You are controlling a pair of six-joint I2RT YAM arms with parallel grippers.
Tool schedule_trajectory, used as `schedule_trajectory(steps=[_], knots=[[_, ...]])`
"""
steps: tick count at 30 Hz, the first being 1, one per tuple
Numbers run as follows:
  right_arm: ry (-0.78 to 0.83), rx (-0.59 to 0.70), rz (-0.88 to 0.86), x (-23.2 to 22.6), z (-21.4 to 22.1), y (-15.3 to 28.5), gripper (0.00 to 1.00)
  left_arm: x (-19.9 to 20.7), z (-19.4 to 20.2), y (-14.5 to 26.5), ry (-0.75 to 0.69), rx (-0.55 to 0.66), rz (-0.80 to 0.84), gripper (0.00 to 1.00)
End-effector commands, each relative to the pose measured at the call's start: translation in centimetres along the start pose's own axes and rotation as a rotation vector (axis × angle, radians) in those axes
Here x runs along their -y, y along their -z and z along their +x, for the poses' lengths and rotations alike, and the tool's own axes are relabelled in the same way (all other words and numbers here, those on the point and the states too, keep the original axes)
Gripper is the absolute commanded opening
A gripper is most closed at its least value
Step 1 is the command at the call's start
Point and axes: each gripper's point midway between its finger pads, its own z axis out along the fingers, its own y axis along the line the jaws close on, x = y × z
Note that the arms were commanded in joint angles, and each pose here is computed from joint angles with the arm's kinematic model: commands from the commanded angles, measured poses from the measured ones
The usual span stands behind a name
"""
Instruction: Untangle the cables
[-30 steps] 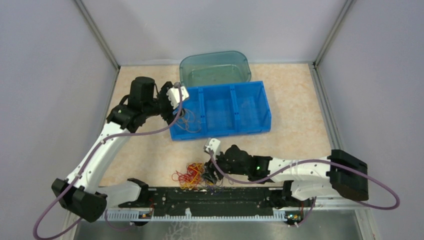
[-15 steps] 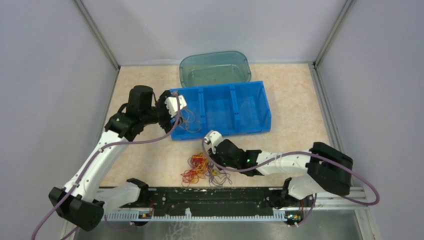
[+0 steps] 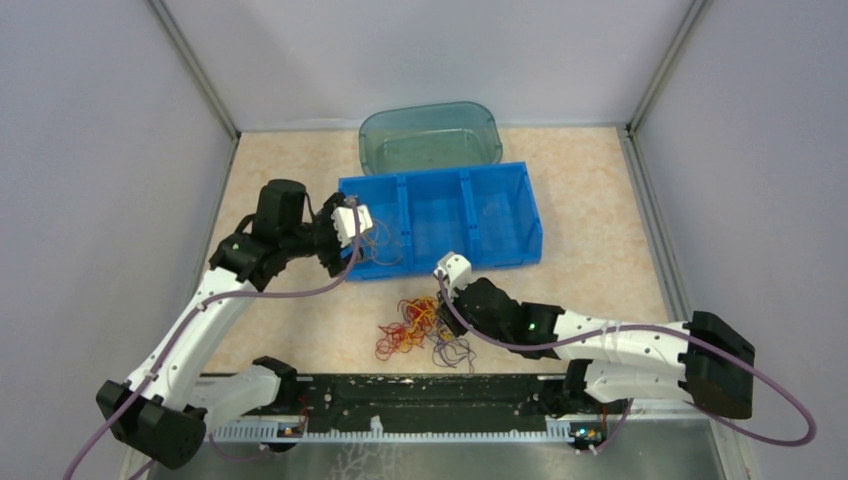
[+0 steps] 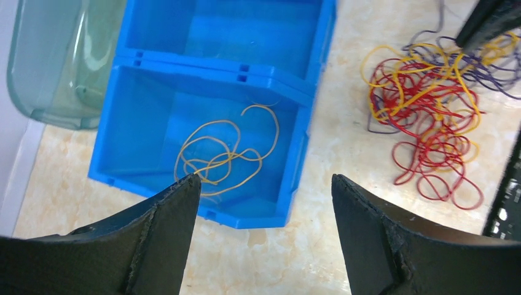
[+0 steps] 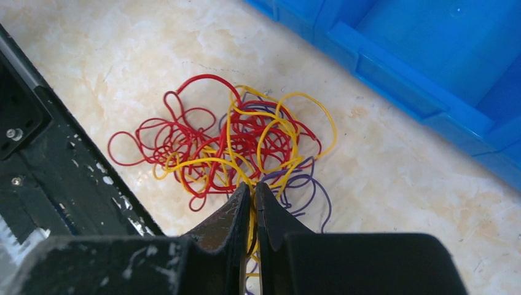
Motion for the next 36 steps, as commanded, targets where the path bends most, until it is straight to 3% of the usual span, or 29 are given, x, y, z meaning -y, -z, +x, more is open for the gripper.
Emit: schedule_trajectory(steps=[1,6,9,13,14,18,26,36], knots=[[-0.050,0.060,-0.036,-0.7,-2.1,0.8,0.08,3.1,-1.0,0.8,-0.038,0.075,0.141,0.84],[-0.076,0.118,-0.110,-2.3,-4.5,1.5,0.10,5.9,-2.3,1.9,-0.062,0.157,0.264,0.83],[-0.090,0.140,-0.113,-2.6,-5.6,1.7,0.16,6.7,-2.8,1.9,-0.064,0.184,0.283,0.84],[-0.128,0.107,0.002,-0.5,-5.4,1.6,0.47,6.3,-2.0,1.4,-0.066,0.140,0.263,0.87],[-0.148,0.075,0.061,0.7,-4.8,1.5,0.50,6.2,-1.8,1.4,-0.071,0.132,0.260,0.88],[-0.294,-0.081,0.308,5.5,-0.6,2.4,0.50,6.1,-1.4,1.4,-0.122,0.128,0.246,0.88],[-0.516,-0.217,0.468,7.3,6.2,4.7,0.49,5.5,-1.8,1.6,-0.154,0.134,0.223,0.88],[-0.527,-0.207,0.580,9.1,8.3,2.8,0.43,5.5,-2.3,1.9,-0.167,0.149,0.215,0.88]])
